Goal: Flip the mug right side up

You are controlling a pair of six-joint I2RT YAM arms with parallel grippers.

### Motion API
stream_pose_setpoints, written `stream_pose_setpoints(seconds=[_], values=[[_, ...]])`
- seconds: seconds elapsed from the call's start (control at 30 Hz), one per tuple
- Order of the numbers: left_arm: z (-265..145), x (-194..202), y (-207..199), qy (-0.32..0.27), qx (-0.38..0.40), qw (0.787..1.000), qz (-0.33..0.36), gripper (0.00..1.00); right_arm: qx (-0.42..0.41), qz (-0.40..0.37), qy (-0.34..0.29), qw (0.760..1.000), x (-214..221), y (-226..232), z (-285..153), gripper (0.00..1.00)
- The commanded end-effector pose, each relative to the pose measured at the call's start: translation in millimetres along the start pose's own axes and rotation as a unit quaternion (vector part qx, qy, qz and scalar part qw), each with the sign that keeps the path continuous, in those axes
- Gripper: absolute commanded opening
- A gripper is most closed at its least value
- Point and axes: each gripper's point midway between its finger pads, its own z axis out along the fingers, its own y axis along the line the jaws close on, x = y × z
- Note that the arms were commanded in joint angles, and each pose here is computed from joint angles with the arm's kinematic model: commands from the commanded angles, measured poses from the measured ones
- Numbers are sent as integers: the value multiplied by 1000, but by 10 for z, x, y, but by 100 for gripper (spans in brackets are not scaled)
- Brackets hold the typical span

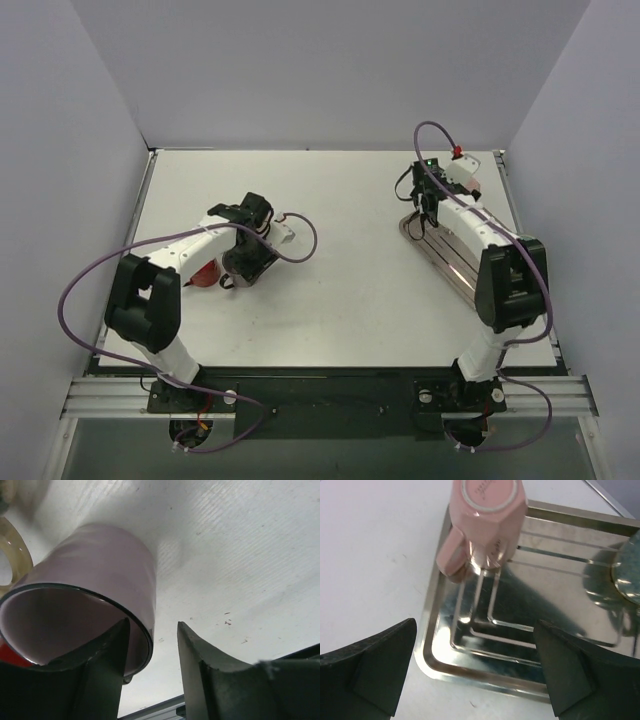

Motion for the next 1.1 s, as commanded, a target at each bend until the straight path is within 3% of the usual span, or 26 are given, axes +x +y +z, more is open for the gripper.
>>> stream_pose_setpoints(seconds=[0.0,0.33,0.47,0.83,1.07], values=[[-391,-199,-68,-51,26,998,18,54,64,99,-59,991,-435,110,238,96],[-903,-196,-121,-123,18,992,39,57,152,39,-34,987,-455,258,815,93],[-997,-202,-312,-145,67,985,62,57,187,11,-37,982,-444,96,806,92],[-1298,-285,-356,-194,68,976,68,58,220,54,7,974,-84,-476,718,79],[-1411,-231,-384,-207,64,974,74,58,155,40,55,986,52,-311,814,75]])
